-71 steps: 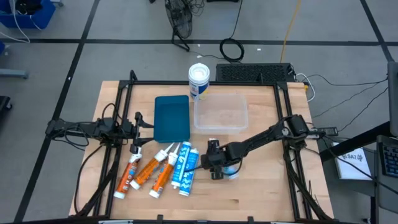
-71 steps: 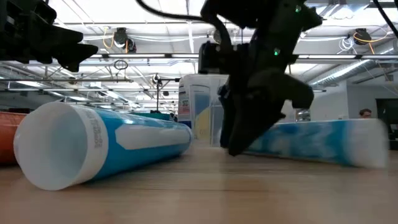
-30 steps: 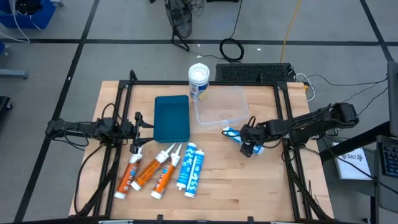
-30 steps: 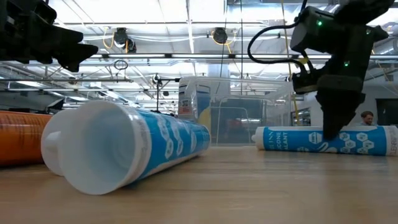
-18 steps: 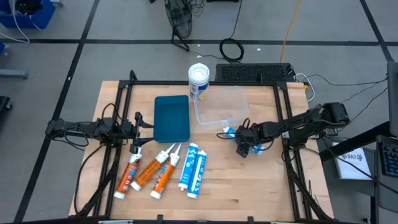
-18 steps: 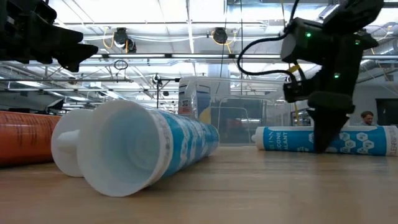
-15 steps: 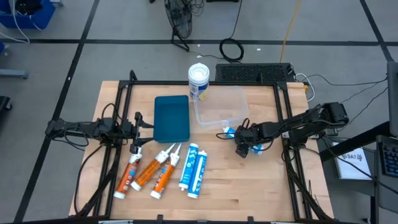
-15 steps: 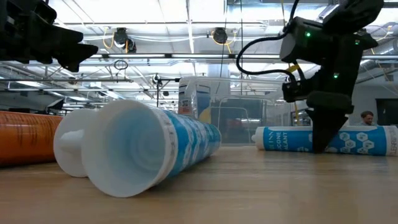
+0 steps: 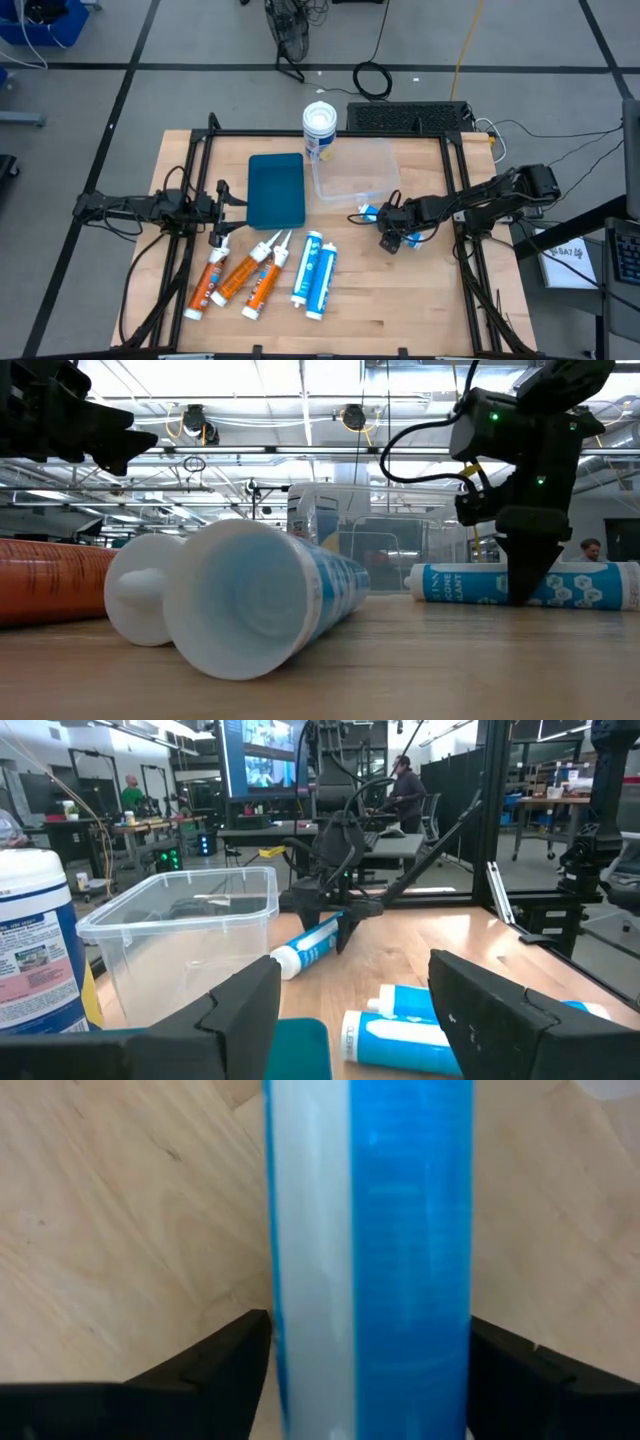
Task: Pick & place silicon tubes, Sealant and Lysol wipes
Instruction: Put the blue caulk tube into the blue bin
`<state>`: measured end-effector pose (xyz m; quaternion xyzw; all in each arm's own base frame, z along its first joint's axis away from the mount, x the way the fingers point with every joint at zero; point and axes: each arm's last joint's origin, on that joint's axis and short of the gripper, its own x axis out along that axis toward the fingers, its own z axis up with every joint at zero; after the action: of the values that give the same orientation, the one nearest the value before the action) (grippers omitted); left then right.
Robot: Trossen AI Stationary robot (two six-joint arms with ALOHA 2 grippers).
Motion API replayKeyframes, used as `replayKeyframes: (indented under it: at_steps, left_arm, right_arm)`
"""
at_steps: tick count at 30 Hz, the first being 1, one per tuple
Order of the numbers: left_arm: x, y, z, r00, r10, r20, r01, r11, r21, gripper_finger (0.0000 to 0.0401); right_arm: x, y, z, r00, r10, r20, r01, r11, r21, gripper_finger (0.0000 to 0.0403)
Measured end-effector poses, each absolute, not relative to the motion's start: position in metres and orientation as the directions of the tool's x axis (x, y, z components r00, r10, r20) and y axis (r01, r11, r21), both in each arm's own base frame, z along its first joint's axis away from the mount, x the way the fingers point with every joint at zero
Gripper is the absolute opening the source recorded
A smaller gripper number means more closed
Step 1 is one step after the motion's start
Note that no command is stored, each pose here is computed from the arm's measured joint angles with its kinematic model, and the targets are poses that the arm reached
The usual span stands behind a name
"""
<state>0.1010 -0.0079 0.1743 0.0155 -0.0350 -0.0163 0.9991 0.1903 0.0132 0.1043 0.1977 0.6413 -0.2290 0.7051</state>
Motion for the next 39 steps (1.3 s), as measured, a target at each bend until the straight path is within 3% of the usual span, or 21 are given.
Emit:
replayKeyframes:
  at_steps: [5,13,21,25,29,39]
  left_arm:
    - [0.101,-0.008,0.174,0.997,-0.034,0.069,0.032,0.999,0.032,0.0253]
    - [0.101,-0.008,0.174,0.997,-0.034,0.07,0.032,0.999,0.032,0.0253]
    - [0.101,-0.008,0.174,0.997,-0.034,0.069,0.032,0.999,0.032,0.0253]
    - [0.101,-0.008,0.174,0.997,-0.034,0.07,0.032,0.999,0.032,0.0253]
    - [0.101,-0.008,0.174,0.997,-0.034,0.07,0.032,0.999,0.032,0.0253]
    - [0.101,-0.008,0.174,0.997,-0.034,0.069,0.032,0.999,0.032,0.0253]
  right_arm:
    - [0.189,0.016,0.104,0.058,-0.035,-0.998,0.588,0.809,0.006,0.0202]
    - [0.186,0.03,0.11,0.081,0.024,-0.996,0.569,0.82,0.066,0.0203]
    - [0.183,0.05,0.14,0.314,0.01,-0.949,0.559,0.806,0.194,0.0203]
    - [0.185,0.058,0.159,0.485,-0.048,-0.873,0.534,0.807,0.252,0.0203]
    - [0.181,0.065,0.163,0.538,-0.118,-0.835,0.502,0.84,0.205,0.0203]
    - [0.19,0.085,0.181,0.76,-0.269,-0.591,0.382,0.921,0.072,0.0203]
